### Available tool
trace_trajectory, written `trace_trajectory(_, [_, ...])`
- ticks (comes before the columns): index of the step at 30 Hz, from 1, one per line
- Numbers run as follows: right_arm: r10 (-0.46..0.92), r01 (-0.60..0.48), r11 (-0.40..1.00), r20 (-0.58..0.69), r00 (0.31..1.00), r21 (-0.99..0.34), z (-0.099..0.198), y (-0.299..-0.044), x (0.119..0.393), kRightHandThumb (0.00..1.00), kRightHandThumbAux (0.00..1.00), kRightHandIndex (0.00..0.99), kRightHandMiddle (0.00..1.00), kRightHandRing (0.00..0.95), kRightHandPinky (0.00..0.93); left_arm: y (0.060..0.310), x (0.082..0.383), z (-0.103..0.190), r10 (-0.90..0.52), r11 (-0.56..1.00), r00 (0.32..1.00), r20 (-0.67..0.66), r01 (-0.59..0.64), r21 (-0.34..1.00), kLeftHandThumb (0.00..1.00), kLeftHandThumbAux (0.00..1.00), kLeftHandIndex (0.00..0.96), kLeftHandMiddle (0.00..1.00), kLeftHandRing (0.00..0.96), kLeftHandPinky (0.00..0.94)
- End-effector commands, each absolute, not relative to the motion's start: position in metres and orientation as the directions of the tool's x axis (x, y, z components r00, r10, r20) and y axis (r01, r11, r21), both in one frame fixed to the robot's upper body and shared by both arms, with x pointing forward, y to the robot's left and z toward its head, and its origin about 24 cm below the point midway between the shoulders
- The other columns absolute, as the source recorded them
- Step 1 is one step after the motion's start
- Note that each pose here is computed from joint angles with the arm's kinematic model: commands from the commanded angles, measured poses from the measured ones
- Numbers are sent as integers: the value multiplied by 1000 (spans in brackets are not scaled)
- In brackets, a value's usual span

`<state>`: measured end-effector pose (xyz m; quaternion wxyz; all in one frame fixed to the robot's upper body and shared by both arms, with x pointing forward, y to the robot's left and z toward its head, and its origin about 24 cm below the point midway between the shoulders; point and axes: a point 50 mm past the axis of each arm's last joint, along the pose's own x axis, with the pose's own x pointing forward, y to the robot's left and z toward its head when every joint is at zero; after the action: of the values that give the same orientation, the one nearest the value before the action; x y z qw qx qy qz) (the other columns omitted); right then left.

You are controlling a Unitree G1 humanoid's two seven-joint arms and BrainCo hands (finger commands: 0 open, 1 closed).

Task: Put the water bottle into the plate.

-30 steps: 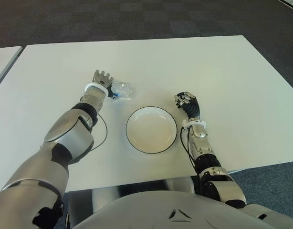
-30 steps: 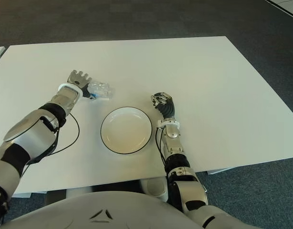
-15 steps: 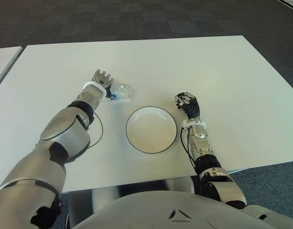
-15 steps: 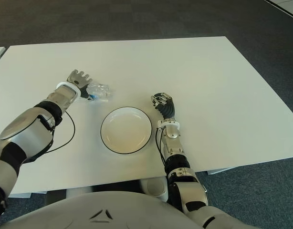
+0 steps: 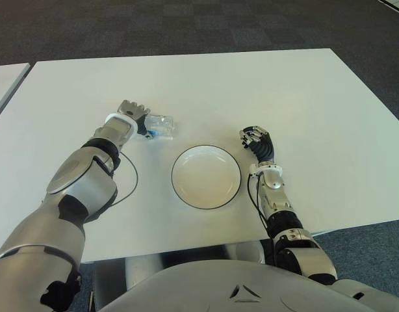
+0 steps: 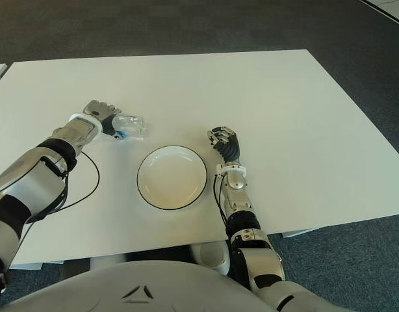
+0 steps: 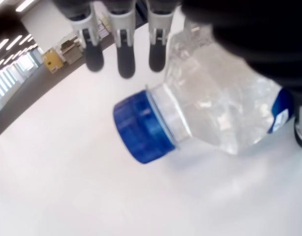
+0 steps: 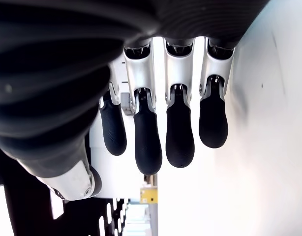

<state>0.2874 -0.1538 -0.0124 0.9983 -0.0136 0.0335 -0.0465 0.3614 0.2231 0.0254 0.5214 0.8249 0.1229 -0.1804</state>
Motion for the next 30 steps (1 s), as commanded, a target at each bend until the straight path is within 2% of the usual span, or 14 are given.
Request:
trace_trajectory(1, [-98,95,995,-105,990,-32,-21,-156,282,709,729,435,616,632,640,237,340,-1,53,-364,880,-472,457,812,836,629,376,498,639,628])
trace_trajectory(5, [-99,95,995,-105,990,-34,-21,-157,282,709,729,435,617,632,642,237,339,0,39,-306,905,-424,415,857,848,656,397,537,769,789])
trace_trajectory(9, [-103,99,994,-106,989,-35,-21,-157,283,709,729,435,617,631,641,238,339,0,41,-270,913,-405,400,876,852,664,401,548,820,851])
trace_trajectory(17, [-105,102,994,-102,989,-33,-21,-158,283,709,729,434,609,628,640,236,339,0,40,-197,917,-396,396,897,853,667,400,550,858,883])
trace_trajectory(30, [-105,103,994,-100,989,-26,-21,-160,283,708,728,434,607,624,638,231,341,0,35,-101,911,-411,412,905,852,669,397,544,874,879])
